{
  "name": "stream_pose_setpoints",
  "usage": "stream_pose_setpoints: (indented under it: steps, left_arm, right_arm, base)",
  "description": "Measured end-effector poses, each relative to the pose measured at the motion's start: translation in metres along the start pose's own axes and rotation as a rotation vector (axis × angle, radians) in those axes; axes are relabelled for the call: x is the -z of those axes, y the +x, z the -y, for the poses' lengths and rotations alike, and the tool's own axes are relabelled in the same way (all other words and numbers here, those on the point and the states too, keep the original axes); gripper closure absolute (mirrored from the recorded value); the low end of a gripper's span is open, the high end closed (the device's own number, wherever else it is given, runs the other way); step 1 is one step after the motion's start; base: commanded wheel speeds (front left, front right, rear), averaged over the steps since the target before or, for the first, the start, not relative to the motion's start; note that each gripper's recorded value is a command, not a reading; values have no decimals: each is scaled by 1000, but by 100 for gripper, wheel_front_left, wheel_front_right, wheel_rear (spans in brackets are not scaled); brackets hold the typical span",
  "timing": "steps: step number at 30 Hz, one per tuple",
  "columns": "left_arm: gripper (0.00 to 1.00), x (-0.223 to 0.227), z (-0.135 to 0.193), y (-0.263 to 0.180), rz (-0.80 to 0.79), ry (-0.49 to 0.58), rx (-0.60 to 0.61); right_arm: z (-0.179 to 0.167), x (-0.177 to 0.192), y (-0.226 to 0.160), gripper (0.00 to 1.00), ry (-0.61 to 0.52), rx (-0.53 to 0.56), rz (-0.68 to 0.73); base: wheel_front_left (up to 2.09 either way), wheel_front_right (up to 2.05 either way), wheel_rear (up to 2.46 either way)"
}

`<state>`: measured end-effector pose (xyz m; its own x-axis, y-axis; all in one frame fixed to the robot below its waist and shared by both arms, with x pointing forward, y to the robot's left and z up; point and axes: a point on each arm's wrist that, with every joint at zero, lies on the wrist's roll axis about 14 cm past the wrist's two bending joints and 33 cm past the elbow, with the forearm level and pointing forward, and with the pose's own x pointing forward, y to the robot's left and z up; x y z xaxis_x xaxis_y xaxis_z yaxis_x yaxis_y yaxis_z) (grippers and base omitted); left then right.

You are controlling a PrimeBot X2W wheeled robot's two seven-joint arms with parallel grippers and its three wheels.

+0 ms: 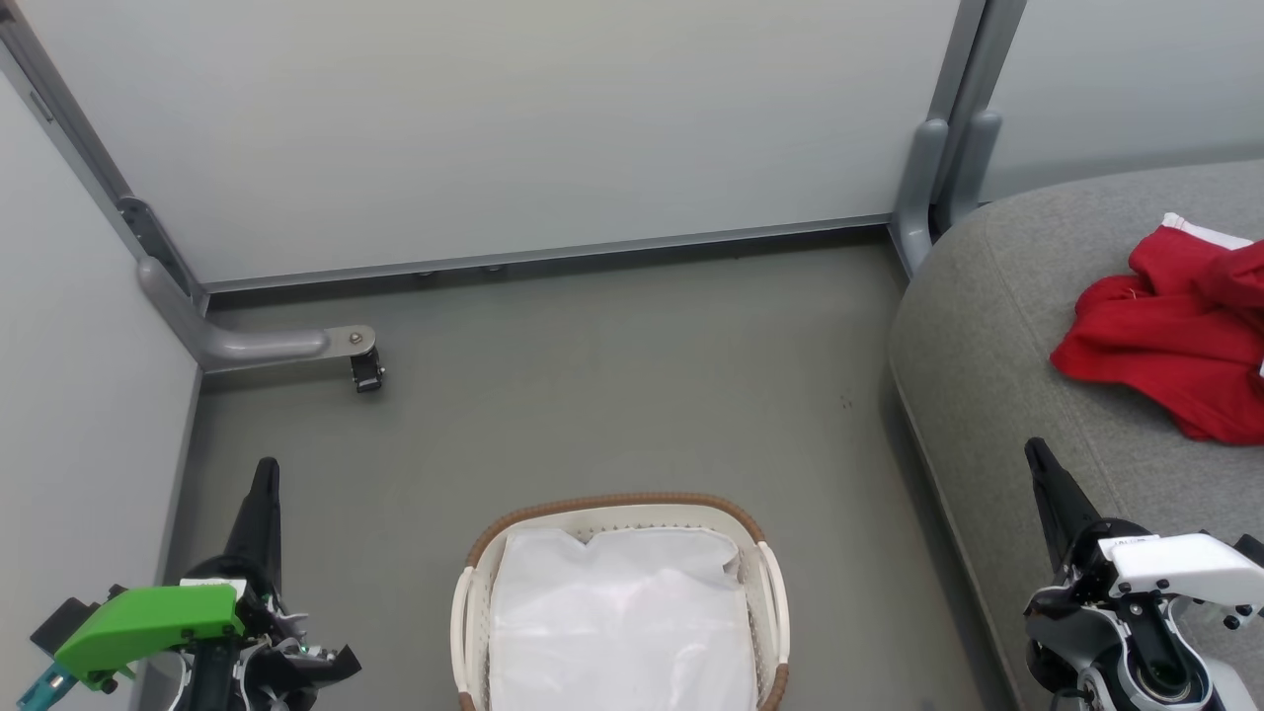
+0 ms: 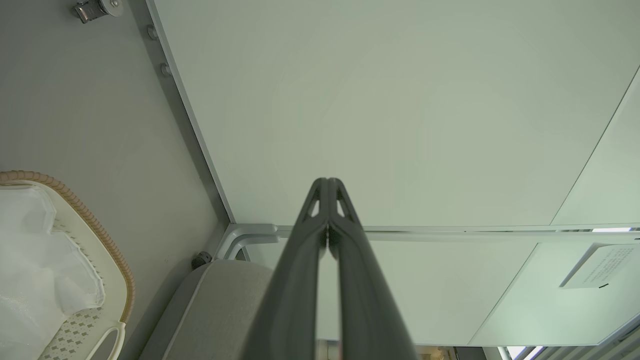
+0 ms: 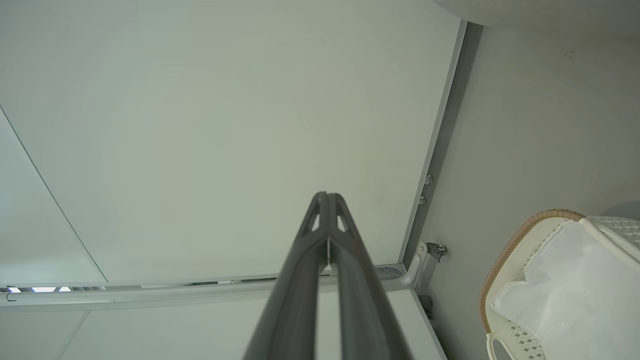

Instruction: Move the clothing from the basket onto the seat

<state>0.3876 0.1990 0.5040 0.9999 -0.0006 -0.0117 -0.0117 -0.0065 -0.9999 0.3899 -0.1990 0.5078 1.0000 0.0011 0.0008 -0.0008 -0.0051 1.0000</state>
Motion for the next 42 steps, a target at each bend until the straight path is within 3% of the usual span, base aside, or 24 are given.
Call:
stream_pose_setpoints:
  steps: [42]
  left_arm:
    - [100, 0, 0, 0, 0, 0, 0]
  right_arm:
    - [0, 0, 0, 100, 0, 0, 0]
  base:
    - [0, 0, 0]
